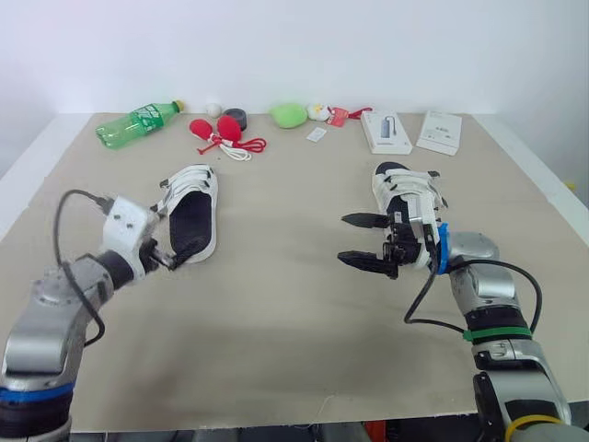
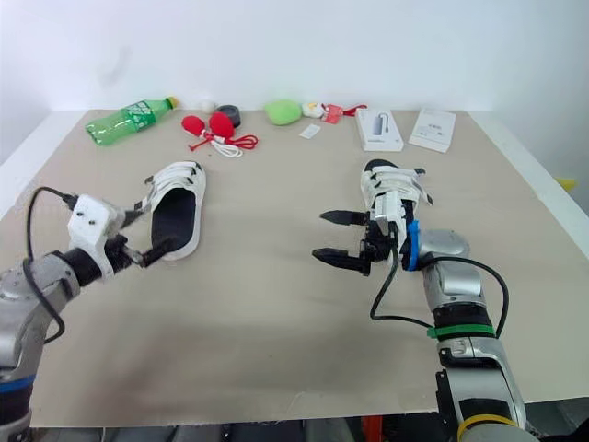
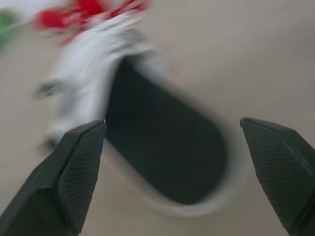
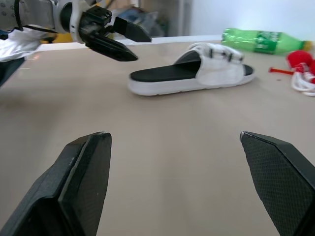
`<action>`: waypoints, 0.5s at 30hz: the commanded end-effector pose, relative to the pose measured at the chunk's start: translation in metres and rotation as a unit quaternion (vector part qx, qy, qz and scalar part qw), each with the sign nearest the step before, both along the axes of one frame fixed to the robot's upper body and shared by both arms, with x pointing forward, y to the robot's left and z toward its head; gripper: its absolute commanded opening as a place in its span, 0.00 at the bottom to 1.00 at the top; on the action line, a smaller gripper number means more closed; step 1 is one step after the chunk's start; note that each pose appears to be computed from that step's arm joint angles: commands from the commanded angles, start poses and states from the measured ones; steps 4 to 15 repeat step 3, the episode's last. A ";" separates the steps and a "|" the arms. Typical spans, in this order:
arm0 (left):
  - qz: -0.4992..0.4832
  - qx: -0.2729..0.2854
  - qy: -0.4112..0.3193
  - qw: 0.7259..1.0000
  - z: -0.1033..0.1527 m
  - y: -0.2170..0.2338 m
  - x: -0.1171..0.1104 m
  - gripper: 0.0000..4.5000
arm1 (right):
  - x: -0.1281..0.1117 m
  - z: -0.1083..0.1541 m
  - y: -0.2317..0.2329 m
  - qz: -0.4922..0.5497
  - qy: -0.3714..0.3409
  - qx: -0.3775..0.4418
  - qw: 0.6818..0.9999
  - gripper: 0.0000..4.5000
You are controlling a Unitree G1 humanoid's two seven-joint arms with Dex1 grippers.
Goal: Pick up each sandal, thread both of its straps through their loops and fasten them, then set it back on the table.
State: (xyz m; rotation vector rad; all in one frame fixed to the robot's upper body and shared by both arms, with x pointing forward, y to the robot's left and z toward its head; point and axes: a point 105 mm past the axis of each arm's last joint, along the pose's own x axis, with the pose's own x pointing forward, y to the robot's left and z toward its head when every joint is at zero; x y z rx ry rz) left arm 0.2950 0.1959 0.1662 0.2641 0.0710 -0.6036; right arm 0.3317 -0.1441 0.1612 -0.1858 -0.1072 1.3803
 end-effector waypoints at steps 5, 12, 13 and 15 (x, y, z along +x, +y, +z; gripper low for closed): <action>-0.169 0.045 0.021 0.984 -0.001 -0.024 -0.037 1.00 | -0.011 0.003 -0.018 0.046 -0.002 -0.044 0.998 1.00; -0.169 0.045 0.021 0.984 -0.001 -0.024 -0.037 1.00 | -0.011 0.003 -0.018 0.046 -0.002 -0.044 0.998 1.00; -0.169 0.045 0.021 0.984 -0.001 -0.024 -0.037 1.00 | -0.011 0.003 -0.018 0.046 -0.002 -0.044 0.998 1.00; -0.169 0.045 0.021 0.984 -0.001 -0.024 -0.037 1.00 | -0.011 0.003 -0.018 0.046 -0.002 -0.044 0.998 1.00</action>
